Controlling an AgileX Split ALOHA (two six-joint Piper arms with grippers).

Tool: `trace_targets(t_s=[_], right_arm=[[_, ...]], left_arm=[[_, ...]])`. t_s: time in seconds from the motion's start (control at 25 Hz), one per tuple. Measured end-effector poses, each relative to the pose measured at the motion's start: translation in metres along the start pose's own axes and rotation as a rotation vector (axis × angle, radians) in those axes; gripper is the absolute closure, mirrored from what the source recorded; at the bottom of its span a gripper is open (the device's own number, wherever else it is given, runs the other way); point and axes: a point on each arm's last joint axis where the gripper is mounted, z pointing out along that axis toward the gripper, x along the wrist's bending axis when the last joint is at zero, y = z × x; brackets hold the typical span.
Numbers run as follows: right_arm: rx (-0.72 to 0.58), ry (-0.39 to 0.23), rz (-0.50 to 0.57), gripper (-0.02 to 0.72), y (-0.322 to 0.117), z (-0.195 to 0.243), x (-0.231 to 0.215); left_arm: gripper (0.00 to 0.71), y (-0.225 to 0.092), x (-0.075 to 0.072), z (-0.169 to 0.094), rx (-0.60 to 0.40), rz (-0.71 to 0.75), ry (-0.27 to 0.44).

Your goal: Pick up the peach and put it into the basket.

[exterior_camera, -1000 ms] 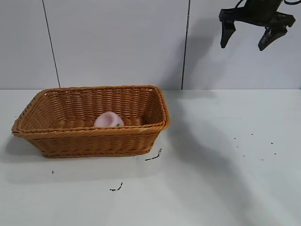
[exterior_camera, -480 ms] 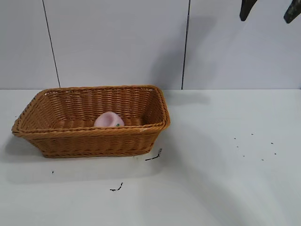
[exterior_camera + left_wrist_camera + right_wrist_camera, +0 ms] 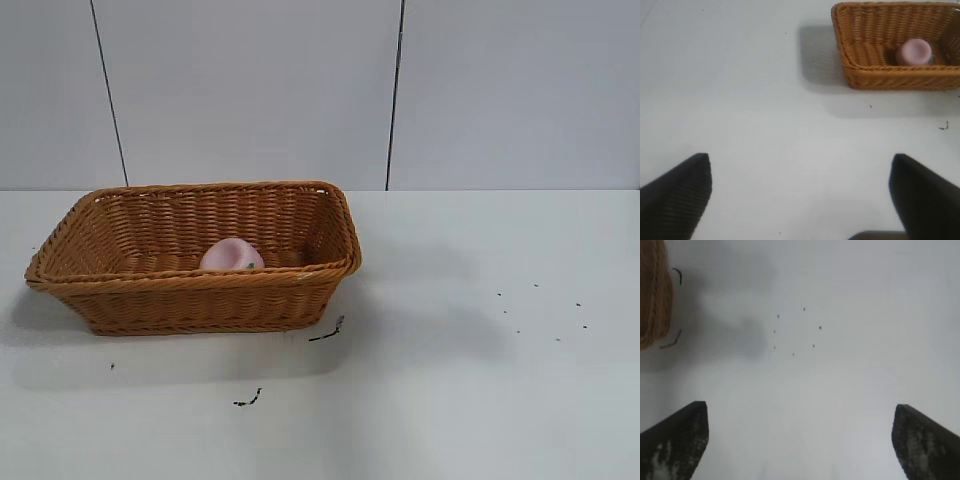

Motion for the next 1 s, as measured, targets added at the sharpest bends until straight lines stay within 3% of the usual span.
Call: trace_targets(t_s=[0.28, 0.68, 1.0], right_arm=[[-0.129, -0.005, -0.003, 0.008, -0.082, 0.005, 0.000], [-0.394, -0.011, 0.006, 0.008, -0.110, -0.023, 0.000], [-0.422, -0.011, 0.006, 0.008, -0.114, -0.026, 0.000]], left_arm=[[0.017, 0.000, 0.000, 0.000, 0.000, 0.000, 0.000], [0.017, 0.000, 0.000, 0.000, 0.000, 0.000, 0.000], [0.017, 0.000, 0.000, 0.000, 0.000, 0.000, 0.000]])
